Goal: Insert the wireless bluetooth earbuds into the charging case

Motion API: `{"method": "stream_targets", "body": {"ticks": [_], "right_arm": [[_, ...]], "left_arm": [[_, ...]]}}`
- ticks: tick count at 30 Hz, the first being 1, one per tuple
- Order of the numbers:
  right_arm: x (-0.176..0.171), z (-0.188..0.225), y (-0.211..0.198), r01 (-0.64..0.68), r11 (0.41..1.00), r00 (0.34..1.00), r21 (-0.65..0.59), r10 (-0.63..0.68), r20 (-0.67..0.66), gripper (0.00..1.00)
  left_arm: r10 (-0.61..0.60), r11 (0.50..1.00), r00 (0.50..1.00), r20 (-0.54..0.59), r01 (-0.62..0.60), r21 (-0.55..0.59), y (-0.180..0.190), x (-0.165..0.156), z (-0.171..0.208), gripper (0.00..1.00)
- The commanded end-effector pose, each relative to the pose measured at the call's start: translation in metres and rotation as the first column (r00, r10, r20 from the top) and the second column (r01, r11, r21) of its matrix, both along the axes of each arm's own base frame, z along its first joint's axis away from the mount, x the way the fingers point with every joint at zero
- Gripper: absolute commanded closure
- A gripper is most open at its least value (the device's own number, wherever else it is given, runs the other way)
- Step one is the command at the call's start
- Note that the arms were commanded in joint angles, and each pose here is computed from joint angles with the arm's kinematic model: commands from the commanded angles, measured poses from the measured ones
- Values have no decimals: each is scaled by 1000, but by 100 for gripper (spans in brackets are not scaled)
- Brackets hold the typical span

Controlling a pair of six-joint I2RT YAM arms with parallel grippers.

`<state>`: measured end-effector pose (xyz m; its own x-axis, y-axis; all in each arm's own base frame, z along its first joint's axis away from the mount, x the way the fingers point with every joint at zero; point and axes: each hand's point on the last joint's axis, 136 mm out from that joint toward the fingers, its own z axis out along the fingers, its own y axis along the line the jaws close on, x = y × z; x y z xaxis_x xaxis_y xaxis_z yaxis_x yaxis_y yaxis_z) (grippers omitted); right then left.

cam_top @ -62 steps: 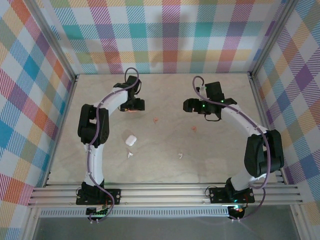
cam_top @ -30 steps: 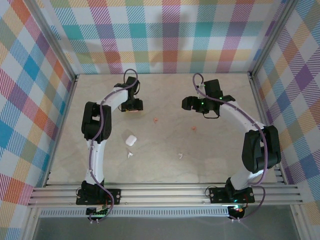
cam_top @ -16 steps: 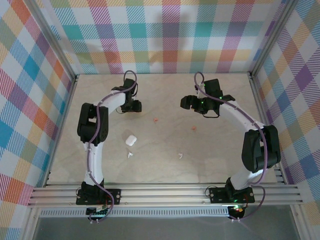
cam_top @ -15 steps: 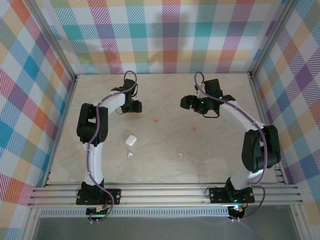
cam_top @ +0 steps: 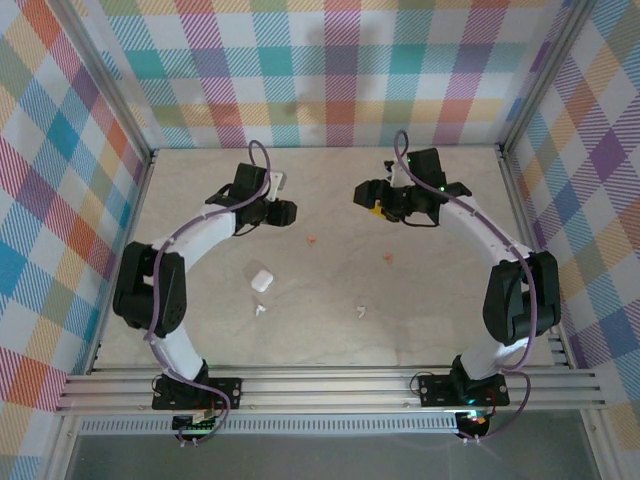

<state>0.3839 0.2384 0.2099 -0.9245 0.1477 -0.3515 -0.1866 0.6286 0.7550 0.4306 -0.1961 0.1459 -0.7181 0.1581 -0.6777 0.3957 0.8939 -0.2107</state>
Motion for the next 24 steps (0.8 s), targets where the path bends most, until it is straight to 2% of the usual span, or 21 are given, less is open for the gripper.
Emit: {"method": "stream_targets", "body": {"ticks": [1, 10, 15, 24], "right_arm": [[-11, 17, 22, -81, 992, 996, 94, 85, -29, 30], [-31, 22, 40, -194, 975, 977, 105, 202, -68, 31], [-38, 24, 45, -219, 969, 972, 119, 227, -65, 31], [-58, 36, 57, -297, 948, 953, 113, 301, -22, 30]], "left_arm": [[-126, 990, 984, 122, 132, -40, -34, -17, 33, 67], [-241, 968, 929, 282, 251, 1, -77, -73, 81, 69], [-276, 959, 907, 318, 283, 25, -88, -85, 96, 70], [-291, 955, 896, 335, 293, 43, -95, -87, 104, 69]]}}
